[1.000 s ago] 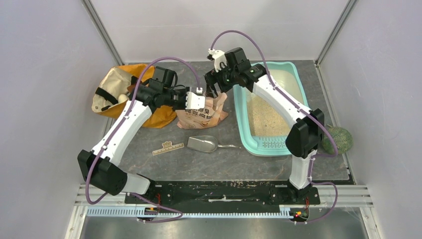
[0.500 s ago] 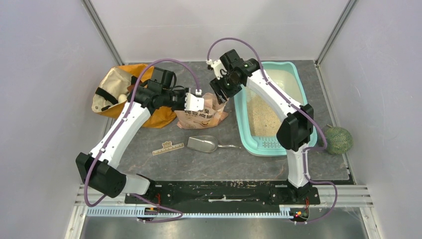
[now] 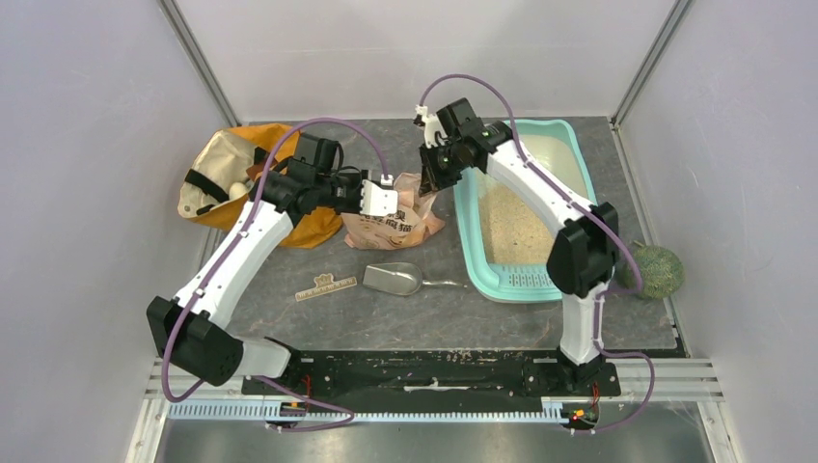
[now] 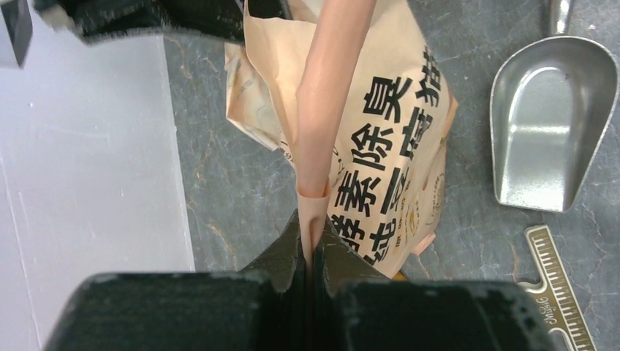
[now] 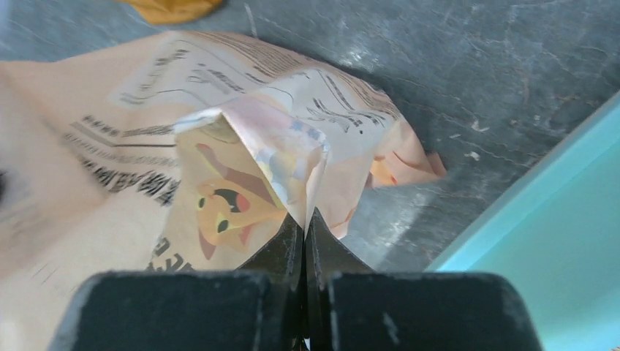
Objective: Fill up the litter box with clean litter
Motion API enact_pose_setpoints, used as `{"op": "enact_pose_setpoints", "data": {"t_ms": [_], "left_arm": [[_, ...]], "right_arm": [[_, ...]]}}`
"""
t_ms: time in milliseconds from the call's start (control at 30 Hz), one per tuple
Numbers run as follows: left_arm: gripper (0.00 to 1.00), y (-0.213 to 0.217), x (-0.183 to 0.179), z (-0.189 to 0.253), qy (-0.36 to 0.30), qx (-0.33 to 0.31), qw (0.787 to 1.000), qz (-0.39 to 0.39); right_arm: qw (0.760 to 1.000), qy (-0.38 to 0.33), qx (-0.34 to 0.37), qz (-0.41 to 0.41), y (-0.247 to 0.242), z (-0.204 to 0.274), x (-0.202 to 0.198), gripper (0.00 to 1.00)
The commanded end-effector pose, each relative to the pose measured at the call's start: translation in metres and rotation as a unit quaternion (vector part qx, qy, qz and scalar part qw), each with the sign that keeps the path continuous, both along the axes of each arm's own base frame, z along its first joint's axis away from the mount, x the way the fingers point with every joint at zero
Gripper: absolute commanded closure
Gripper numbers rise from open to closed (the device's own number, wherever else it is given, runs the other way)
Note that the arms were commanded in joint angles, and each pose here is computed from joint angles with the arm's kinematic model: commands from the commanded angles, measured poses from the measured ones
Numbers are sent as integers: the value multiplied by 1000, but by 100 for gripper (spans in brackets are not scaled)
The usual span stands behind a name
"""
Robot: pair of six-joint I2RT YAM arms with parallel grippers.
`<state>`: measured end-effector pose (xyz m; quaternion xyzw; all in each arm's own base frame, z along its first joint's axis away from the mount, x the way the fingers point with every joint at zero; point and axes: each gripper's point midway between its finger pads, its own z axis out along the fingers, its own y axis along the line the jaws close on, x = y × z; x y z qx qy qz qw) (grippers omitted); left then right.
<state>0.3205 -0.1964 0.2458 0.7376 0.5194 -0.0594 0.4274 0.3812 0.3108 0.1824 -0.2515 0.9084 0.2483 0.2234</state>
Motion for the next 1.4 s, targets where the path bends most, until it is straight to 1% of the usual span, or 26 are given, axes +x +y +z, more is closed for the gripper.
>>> {"op": "enact_pose_setpoints", "data": {"t_ms": [0, 33, 133, 200, 333, 367, 400, 467, 500, 533, 600, 667, 700, 833, 867, 967, 1033, 1067, 1100, 1133, 1200, 1367], "left_arm": [[98, -9, 18, 41, -59, -43, 997, 21], [98, -7, 20, 41, -59, -40, 997, 25], [98, -2, 19, 29, -48, -34, 998, 31], [98, 2, 17, 15, -39, -24, 998, 35], [98, 6, 17, 5, -31, -18, 998, 47], [98, 7, 18, 6, -30, -18, 998, 52], [98, 8, 18, 6, -31, -16, 998, 55], [98, 10, 18, 7, -33, -14, 998, 59], [98, 11, 17, 7, -33, -14, 998, 61], [98, 11, 16, 6, -33, -15, 998, 60], [98, 11, 15, 7, -33, -17, 998, 58], [98, 10, 13, 6, -30, -19, 998, 57], [98, 10, 13, 6, -30, -20, 998, 57], [98, 9, 15, 7, -34, -26, 997, 62], [92, 9, 15, 7, -35, -26, 997, 63], [69, 10, 16, 8, -38, -27, 997, 65], [55, 10, 16, 8, -38, -27, 997, 66], [45, 10, 17, 8, -39, -27, 997, 66], [41, 10, 17, 9, -41, -28, 996, 68], [40, 11, 18, 10, -43, -29, 996, 69], [31, 10, 19, 10, -44, -29, 996, 71], [25, 10, 23, 15, -51, -35, 995, 77]], "right_arm": [[969, -92, 230, 8, 40, 116, -3, 100], [968, -87, 234, 11, 40, 114, -6, 100], [971, -42, 236, 18, 37, 83, -13, 100], [961, -11, 274, 31, 39, 77, -15, 100], [965, -27, 259, 42, 34, 62, -4, 100], [965, -37, 255, 42, 31, 62, 0, 97], [966, -49, 251, 44, 27, 64, 5, 90], [967, -69, 239, 50, 19, 67, 12, 83], [967, -76, 239, 53, 14, 72, 14, 72], [966, -80, 240, 61, 10, 77, 14, 57], [963, -99, 238, 73, 1, 91, 11, 36], [961, -122, 234, 82, -11, 102, 5, 23], [959, -134, 233, 91, -17, 108, 0, 18], [957, -163, 209, 118, -38, 112, -24, 12], [957, -170, 195, 135, -43, 109, -32, 11], [957, -174, 152, 174, -58, 87, -51, 9], [954, -174, 130, 207, -66, 71, -65, 9], [951, -181, 120, 220, -70, 68, -70, 9], [948, -185, 112, 234, -74, 61, -75, 9], [944, -185, 109, 249, -76, 58, -82, 9], [938, -187, 107, 271, -78, 51, -91, 9], [935, -177, 104, 288, -80, 33, -98, 10]]}}
